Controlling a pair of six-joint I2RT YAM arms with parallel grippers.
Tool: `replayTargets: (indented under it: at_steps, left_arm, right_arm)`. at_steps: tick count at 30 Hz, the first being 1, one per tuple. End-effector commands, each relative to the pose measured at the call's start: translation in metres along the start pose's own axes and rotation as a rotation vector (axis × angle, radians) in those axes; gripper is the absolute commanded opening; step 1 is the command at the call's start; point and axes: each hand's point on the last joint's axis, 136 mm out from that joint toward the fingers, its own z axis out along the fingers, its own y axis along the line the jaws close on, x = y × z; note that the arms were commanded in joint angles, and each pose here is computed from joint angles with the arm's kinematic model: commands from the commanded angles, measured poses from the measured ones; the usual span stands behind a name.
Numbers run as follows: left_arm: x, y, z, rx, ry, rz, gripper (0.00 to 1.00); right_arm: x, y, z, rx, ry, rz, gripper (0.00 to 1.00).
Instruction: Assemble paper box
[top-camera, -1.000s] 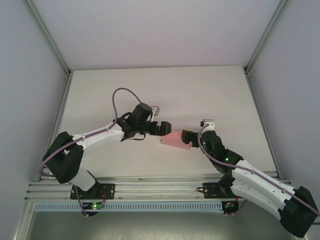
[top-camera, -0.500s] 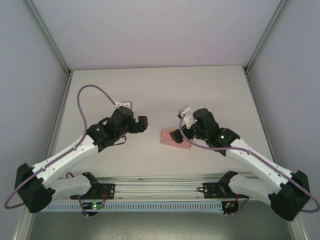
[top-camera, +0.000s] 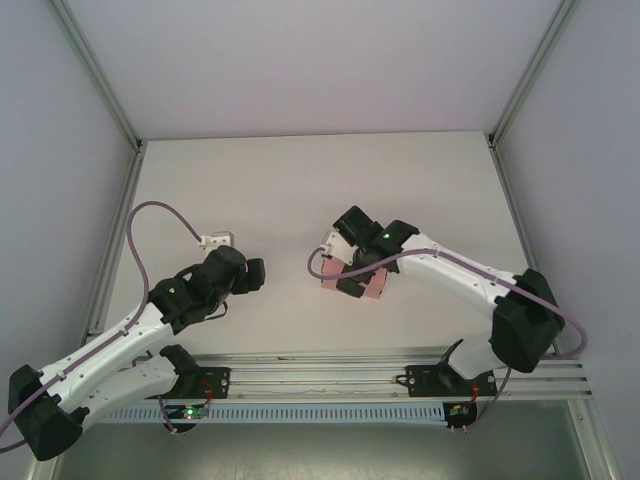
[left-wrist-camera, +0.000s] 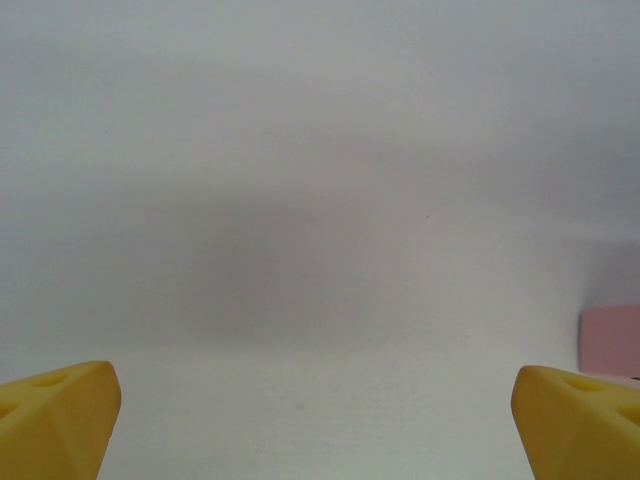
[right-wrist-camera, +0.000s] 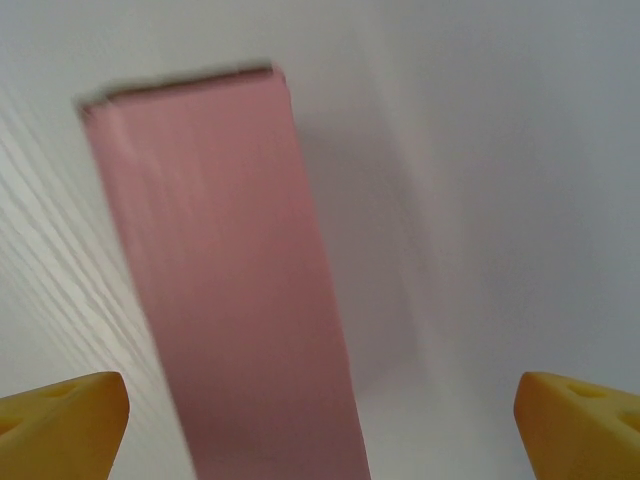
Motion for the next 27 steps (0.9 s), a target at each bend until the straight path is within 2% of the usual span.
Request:
replayTargets:
  at_steps: [1,4,10,12,17,20,23,27]
  left_arm:
    - [0.008,0.013,0.002,-0.063,0.017,-0.006,1.0]
    - [0.012,0.008,0.008,-0.034,0.027,-0.014,1.0]
    - [0.017,0.007,0.011,-0.029,0.041,-0.026,1.0]
    - [0.017,0.008,0.01,-0.031,0.041,-0.027,1.0]
    - [0.017,0.009,0.009,-0.028,0.033,-0.03,1.0]
    - [0.017,0.011,0.007,-0.033,0.029,-0.036,1.0]
    - [0.017,0.013,0.005,-0.035,0.024,-0.038,1.0]
    - [0.017,0.017,0.002,-0.035,0.008,-0.051,1.0]
  right_arm:
    - [0.012,-0.006,0.004,0.035,0.098,-0.076,0.98]
    - [0.01,-0.005,0.014,0.014,0.11,-0.089,0.95]
    - [0.006,-0.002,0.027,-0.012,0.14,-0.105,0.67]
    - [0.005,-0.003,0.027,-0.004,0.135,-0.106,0.62]
    - [-0.008,-0.009,0.013,0.065,0.076,-0.119,0.49]
    - [-0.018,-0.018,0.004,0.155,0.04,-0.115,0.42]
    - [-0.029,-0.027,-0.004,0.237,0.015,-0.104,0.42]
    - [-0.05,-0.051,-0.013,0.466,-0.011,-0.142,0.44]
